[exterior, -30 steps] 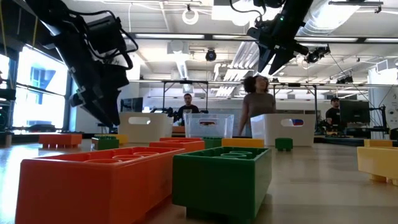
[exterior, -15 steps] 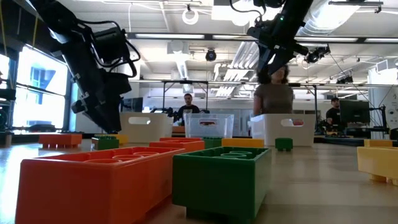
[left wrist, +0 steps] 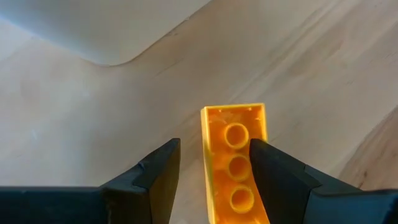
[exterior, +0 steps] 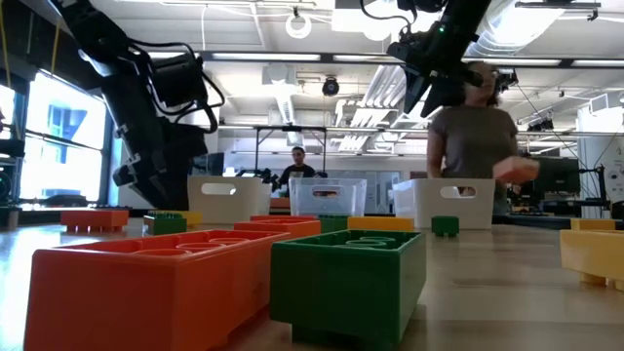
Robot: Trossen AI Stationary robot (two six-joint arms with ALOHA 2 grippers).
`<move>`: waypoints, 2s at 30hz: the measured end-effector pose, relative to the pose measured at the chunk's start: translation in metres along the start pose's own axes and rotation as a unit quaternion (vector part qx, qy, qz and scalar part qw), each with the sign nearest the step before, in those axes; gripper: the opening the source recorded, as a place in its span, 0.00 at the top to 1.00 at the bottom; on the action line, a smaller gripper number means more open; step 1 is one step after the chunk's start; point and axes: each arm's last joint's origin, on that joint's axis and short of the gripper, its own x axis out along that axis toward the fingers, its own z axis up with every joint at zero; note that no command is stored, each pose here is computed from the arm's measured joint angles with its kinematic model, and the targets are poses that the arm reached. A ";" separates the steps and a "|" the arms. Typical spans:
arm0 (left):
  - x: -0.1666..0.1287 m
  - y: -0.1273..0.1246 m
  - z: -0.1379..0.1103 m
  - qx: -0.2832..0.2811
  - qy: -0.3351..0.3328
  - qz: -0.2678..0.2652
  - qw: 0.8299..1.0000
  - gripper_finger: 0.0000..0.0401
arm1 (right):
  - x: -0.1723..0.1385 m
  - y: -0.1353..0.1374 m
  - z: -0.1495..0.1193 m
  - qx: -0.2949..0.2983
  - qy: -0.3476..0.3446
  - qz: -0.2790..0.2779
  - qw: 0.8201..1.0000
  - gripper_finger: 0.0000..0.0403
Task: Sort & place blocks by color
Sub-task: Put the yellow game piece into the transparent bin
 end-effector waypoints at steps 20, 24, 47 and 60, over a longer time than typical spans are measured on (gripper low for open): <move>0.001 -0.001 0.003 0.000 -0.015 -0.005 1.000 0.65 | 0.000 0.000 0.000 -0.001 0.000 0.000 1.000 0.56; -0.001 -0.002 0.003 0.000 -0.015 -0.020 1.000 0.69 | 0.000 0.000 0.000 -0.001 0.000 0.000 1.000 0.56; -0.066 -0.020 0.037 -0.011 -0.275 -0.170 0.946 0.75 | -0.018 0.041 0.014 -0.006 -0.146 0.130 0.981 0.56; -0.105 -0.022 0.085 -0.008 -0.453 -0.204 0.868 0.75 | -0.013 0.072 0.044 -0.029 -0.311 0.203 0.928 0.56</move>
